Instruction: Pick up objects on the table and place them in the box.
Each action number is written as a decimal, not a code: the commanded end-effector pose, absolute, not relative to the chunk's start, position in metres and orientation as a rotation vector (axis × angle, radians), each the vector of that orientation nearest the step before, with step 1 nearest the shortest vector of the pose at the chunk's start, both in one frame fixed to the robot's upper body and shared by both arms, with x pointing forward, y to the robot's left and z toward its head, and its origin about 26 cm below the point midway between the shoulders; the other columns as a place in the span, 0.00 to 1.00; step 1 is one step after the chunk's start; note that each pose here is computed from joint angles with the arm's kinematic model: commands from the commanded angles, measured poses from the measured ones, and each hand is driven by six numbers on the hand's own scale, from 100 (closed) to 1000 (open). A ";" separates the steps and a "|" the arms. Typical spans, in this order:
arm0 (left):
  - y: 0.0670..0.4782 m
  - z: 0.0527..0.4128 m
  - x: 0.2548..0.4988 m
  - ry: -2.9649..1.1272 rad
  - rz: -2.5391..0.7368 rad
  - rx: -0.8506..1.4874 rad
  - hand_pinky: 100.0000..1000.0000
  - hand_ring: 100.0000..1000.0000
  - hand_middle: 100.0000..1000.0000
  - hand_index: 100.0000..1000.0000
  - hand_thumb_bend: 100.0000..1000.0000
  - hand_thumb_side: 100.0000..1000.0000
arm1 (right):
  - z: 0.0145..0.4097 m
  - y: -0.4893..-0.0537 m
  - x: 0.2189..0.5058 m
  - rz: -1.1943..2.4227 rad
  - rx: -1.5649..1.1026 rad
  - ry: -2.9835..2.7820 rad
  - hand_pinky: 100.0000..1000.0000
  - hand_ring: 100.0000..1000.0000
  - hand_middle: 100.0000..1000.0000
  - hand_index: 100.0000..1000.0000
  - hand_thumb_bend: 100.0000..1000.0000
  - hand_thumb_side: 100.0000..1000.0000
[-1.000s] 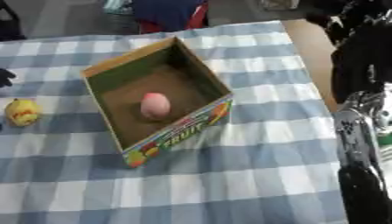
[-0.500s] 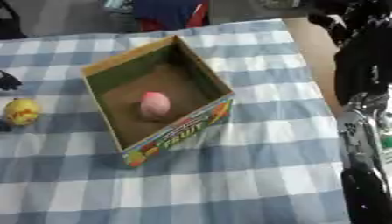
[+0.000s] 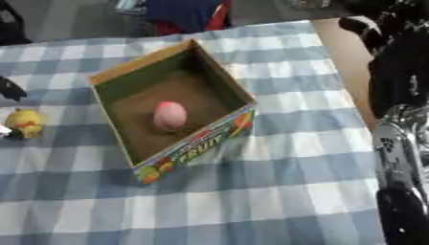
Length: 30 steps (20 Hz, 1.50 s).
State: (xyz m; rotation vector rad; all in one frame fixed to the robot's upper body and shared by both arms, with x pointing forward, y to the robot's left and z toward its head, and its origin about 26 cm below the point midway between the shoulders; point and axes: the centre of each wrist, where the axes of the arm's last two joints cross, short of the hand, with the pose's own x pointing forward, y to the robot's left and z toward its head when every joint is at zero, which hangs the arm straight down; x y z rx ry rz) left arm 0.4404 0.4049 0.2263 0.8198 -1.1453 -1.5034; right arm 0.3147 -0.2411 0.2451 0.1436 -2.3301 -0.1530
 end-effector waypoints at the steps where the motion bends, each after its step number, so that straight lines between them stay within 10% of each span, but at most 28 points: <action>1: 0.408 0.241 0.440 -1.137 -1.512 0.882 0.33 0.76 0.61 0.79 0.67 0.35 | 0.253 -0.242 0.310 -0.135 0.137 -2.359 0.65 0.66 0.56 0.70 0.00 1.00; 17: 0.405 0.227 0.445 -1.125 -1.529 0.824 0.23 0.63 0.46 0.66 0.63 0.29 | 0.254 -0.242 0.311 -0.147 0.136 -2.359 0.65 0.66 0.56 0.70 0.00 1.00; 30: 0.402 0.227 0.445 -1.154 -1.520 0.746 0.16 0.55 0.39 0.59 0.24 0.09 | 0.254 -0.242 0.311 -0.151 0.130 -2.353 0.65 0.66 0.55 0.70 0.00 1.00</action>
